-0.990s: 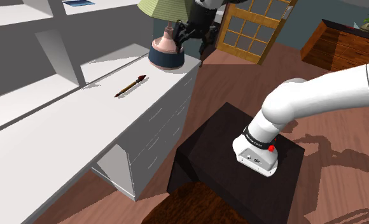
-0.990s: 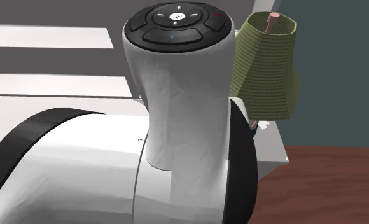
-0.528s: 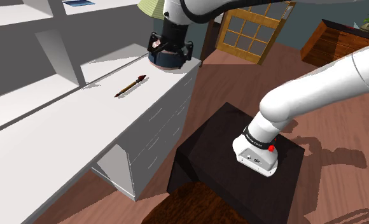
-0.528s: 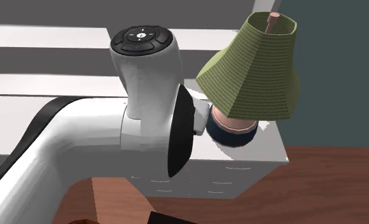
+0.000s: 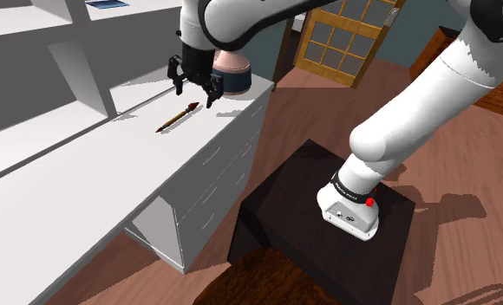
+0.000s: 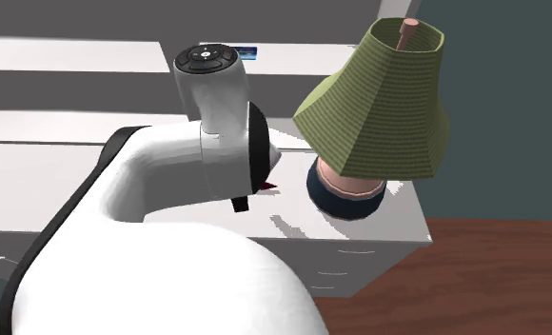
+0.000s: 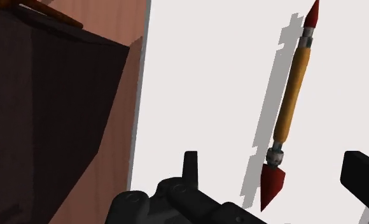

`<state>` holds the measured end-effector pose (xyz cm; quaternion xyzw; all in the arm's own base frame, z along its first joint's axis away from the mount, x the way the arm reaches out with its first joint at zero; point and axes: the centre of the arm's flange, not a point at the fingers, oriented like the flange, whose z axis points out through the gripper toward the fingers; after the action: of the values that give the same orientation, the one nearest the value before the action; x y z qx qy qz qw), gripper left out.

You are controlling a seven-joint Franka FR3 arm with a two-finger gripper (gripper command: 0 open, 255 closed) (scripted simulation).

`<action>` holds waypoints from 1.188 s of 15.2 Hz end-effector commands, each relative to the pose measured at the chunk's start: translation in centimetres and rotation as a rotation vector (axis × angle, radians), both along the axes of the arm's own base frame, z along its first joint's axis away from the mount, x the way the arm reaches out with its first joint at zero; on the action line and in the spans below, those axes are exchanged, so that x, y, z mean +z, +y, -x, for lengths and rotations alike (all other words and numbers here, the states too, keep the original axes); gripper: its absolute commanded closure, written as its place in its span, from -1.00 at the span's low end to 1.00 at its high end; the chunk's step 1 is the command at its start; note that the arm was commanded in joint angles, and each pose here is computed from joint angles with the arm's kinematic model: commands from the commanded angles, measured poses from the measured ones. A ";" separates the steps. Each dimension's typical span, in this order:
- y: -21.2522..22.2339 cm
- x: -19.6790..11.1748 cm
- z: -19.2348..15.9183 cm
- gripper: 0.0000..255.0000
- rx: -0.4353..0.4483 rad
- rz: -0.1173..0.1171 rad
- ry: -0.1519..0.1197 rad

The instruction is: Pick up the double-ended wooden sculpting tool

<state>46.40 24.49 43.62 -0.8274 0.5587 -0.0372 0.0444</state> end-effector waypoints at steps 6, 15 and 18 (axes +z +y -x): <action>1.5 -3.7 -3.9 -1.00 -0.168 -0.038 0.010; 1.4 -6.0 -3.9 1.00 -0.168 -0.038 0.010; 1.5 -6.0 -3.9 1.00 -0.167 -0.038 0.010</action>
<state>50.03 26.10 37.78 -0.7781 0.6259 -0.0260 0.0472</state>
